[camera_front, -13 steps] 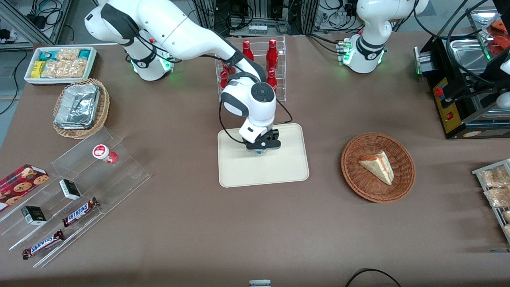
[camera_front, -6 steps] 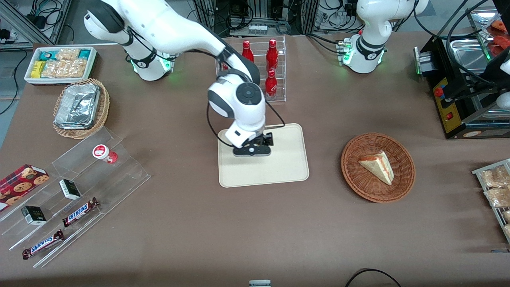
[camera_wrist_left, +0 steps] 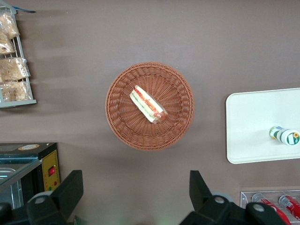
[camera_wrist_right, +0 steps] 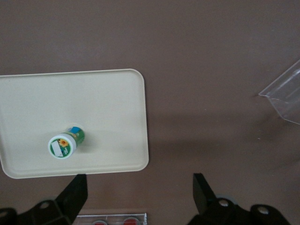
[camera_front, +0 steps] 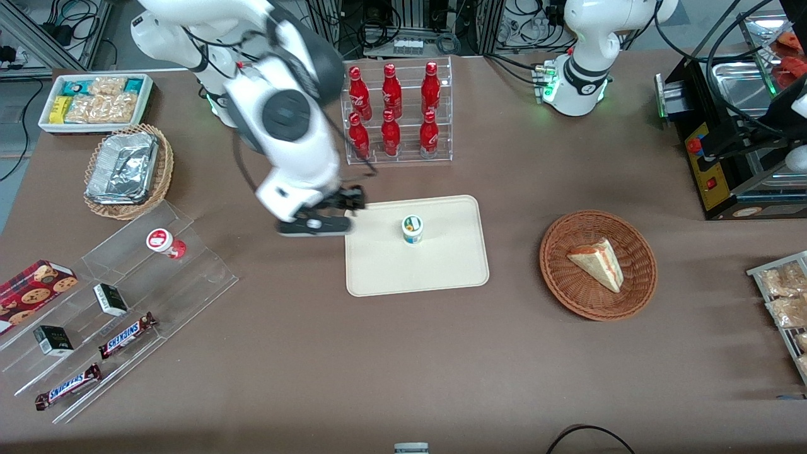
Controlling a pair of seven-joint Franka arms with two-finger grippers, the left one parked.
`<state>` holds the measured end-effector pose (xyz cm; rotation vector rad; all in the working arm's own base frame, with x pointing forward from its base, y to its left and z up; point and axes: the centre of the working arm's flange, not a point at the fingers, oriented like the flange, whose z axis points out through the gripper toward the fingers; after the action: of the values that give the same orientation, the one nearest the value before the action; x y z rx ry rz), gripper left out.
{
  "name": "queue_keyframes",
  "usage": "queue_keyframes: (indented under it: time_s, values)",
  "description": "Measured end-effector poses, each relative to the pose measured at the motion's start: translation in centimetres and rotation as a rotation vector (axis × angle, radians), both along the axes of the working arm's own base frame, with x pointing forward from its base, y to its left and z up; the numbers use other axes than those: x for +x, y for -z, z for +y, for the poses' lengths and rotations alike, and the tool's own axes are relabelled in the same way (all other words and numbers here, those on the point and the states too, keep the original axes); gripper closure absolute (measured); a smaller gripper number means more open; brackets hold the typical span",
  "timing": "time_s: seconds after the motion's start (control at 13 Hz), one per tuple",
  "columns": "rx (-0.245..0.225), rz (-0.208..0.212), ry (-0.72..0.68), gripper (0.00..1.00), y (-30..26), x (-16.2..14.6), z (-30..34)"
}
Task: Place green gum on tray
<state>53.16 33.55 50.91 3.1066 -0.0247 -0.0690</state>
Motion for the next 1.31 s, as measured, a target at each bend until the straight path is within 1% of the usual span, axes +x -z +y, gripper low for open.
queue_keyframes:
  time_s: [0.15,0.23,0.38,0.54,0.85,1.08,1.31]
  values:
    - [0.035,0.02,-0.001,0.0,-3.0,-0.2,-5.2]
    - [0.041,0.036,0.0,0.0,-4.1,-0.2,-8.1]
    - [0.037,0.056,0.015,0.0,-6.4,-0.5,-13.4]
    - [0.036,0.073,0.002,0.0,-8.2,-0.8,-18.1]
    - [0.056,0.107,0.002,0.0,-9.7,-0.8,-28.7]
    - [0.064,0.121,0.026,0.0,-9.9,-0.9,-31.8]
    - [0.065,0.122,0.046,0.0,-9.8,-0.9,-33.7]
